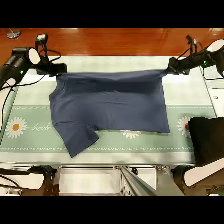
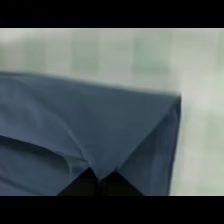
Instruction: Fold the shirts.
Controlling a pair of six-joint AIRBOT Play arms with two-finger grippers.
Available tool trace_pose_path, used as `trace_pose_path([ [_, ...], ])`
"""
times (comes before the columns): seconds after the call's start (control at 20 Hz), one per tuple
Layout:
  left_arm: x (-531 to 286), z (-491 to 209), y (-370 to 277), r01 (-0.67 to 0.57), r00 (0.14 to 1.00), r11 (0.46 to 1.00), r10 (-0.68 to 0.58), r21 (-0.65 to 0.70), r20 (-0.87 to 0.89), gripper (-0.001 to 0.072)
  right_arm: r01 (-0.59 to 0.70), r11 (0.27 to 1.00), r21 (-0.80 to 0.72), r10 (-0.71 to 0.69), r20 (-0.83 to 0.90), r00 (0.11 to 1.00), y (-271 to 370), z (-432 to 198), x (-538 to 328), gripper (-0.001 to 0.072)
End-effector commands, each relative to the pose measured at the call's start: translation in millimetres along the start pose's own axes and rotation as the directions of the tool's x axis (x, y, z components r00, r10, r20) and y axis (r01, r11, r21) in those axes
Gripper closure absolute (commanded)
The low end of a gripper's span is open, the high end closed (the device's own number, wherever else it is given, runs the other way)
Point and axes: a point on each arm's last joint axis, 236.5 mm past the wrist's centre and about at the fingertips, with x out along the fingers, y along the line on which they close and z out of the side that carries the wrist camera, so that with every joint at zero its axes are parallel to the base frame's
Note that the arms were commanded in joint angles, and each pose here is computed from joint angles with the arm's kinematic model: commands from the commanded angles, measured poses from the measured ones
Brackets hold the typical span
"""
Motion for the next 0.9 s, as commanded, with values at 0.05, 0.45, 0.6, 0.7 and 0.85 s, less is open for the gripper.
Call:
trace_pose_path([
  [0.05, 8.8, -59.1, 19.1, 0.005, 0.975, 0.996, 0.014, 0.083, -0.221, 0.0690, 0.067, 0.998, 0.011, -0.062, -0.243, 0.968, -27.3, -66.1, 18.2, 0.0688],
  [0.45, 10.7, -108.1, 17.3, 0.084, 0.901, 0.996, -0.080, -0.009, -0.427, 0.0003, 0.083, 0.994, 0.074, -0.065, -0.223, 0.973, -36.5, -69.9, 0.4, 0.0098],
  [0.6, -19.2, -135.3, 46.6, 0.079, 0.854, 0.992, -0.117, -0.096, -0.507, 0.0003, 0.125, 0.987, 0.099, -0.106, -0.183, 0.977, -56.3, -79.0, -52.7, 0.0099],
  [0.7, -34.9, -158.7, 56.0, 0.106, 0.852, 0.977, -0.184, -0.183, -0.489, 0.0003, 0.136, 0.979, 0.153, -0.119, -0.116, 0.986, -71.3, -97.3, -69.1, 0.0099],
  [0.85, -48.1, -213.0, 71.1, 0.123, 0.865, 0.928, -0.273, -0.351, -0.420, 0.0003, 0.100, 0.965, 0.244, -0.089, -0.054, 0.995, -78.4, -153.5, -61.7, 0.0099],
])
